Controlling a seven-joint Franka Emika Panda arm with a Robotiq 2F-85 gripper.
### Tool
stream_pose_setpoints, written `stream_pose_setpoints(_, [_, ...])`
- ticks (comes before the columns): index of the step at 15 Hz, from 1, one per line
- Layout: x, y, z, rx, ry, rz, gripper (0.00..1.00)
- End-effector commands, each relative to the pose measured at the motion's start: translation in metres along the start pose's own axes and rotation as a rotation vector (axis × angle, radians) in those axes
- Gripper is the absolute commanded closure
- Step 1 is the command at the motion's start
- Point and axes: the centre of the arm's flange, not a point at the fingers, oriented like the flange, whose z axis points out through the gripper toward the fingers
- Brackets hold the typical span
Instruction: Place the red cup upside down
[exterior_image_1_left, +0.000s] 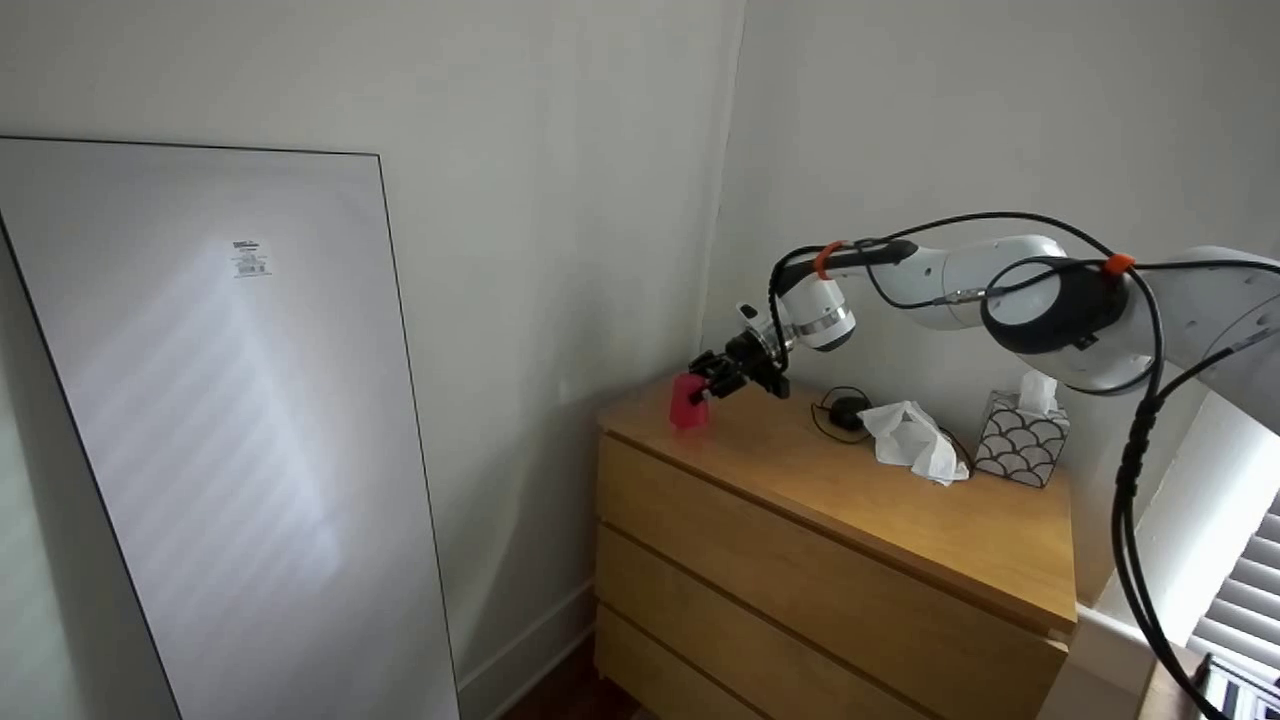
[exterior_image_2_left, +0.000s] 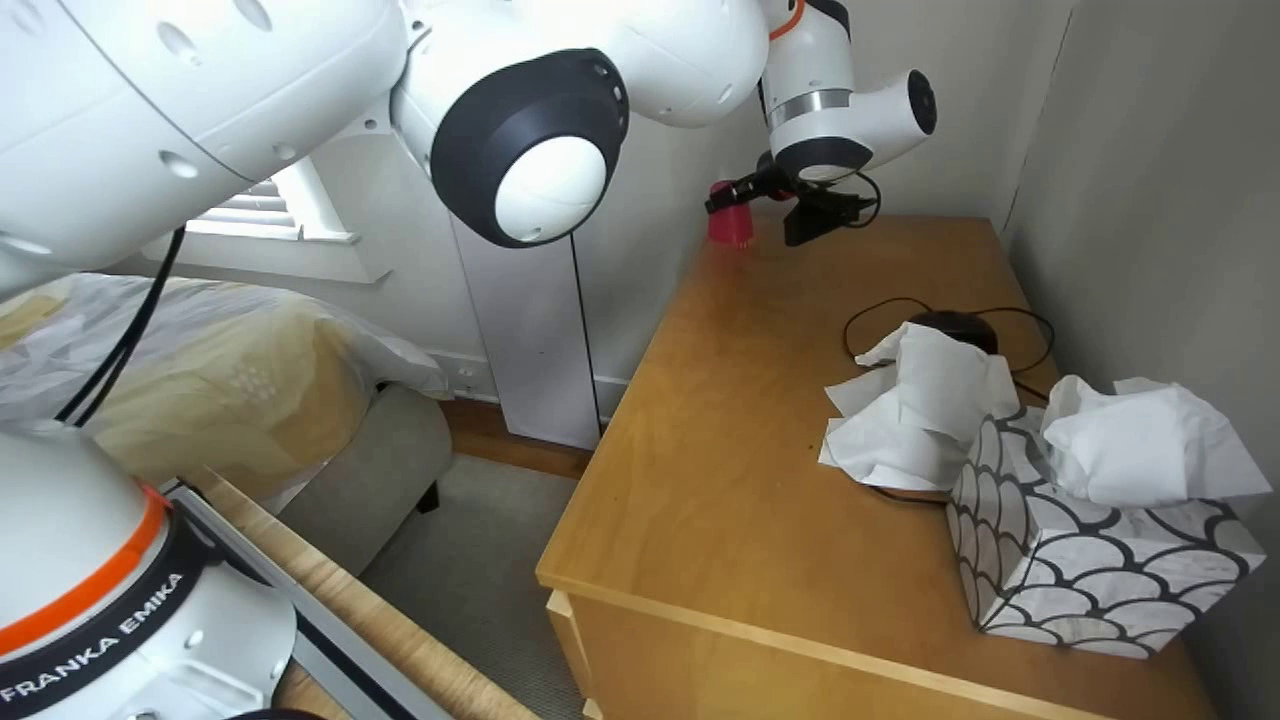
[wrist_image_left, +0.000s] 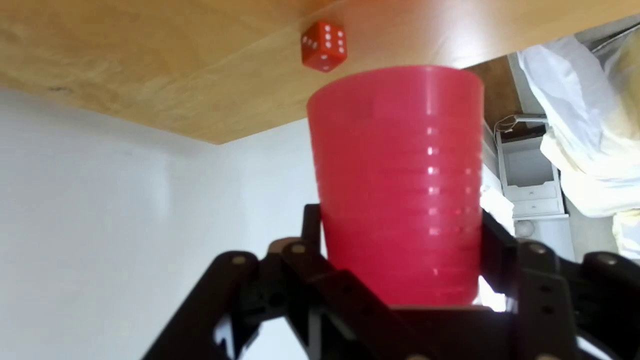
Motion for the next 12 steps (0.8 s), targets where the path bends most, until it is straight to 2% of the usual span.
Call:
stream_pose_setpoints(1, [-0.008, 0.023, 0.001, -0.044, 0.085, -0.06, 0.54])
stream_pose_setpoints(12, [-0.033, 0.033, 0.012, -0.07, 0.095, -0.094, 0.54])
